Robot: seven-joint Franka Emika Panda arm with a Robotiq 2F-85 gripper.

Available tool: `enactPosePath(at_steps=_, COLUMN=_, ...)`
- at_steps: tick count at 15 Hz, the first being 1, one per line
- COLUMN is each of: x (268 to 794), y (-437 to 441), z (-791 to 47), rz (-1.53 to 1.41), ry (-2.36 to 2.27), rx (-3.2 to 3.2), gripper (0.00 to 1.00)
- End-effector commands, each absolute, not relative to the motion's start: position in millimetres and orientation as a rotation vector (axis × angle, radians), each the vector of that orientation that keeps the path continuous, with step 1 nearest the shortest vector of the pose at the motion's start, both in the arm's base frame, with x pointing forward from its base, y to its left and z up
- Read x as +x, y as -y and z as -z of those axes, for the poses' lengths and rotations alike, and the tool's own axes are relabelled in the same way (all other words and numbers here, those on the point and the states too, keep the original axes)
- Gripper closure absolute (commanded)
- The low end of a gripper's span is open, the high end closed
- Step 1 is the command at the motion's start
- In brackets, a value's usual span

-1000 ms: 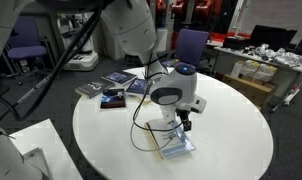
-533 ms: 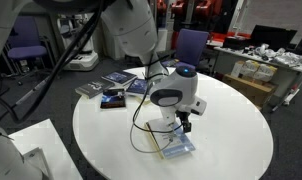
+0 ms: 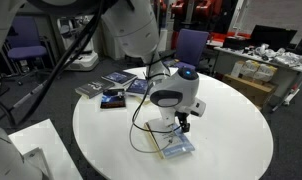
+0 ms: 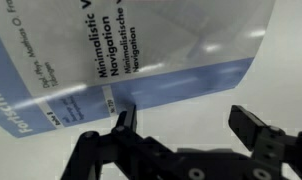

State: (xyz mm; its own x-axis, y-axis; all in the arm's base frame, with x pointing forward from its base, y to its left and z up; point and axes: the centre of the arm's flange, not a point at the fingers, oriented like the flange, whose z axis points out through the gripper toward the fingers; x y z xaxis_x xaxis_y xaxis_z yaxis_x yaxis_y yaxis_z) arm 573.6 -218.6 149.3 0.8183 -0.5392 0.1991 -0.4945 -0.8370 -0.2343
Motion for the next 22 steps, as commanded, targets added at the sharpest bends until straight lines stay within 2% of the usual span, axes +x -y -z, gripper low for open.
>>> enactPosePath(at_steps=1, x=563.2, y=221.5, z=-151.6, rz=0.339, ry=-0.774, rx=-2.792, gripper=0.0)
enactPosePath(at_steps=16, x=580.3, y=232.7, z=-182.4, rz=0.551, ry=-0.84, rx=-2.82, gripper=0.0)
enactPosePath(at_steps=22, x=584.5, y=237.2, z=-169.3, rz=0.558, ry=-0.845, rx=-2.837, gripper=0.0)
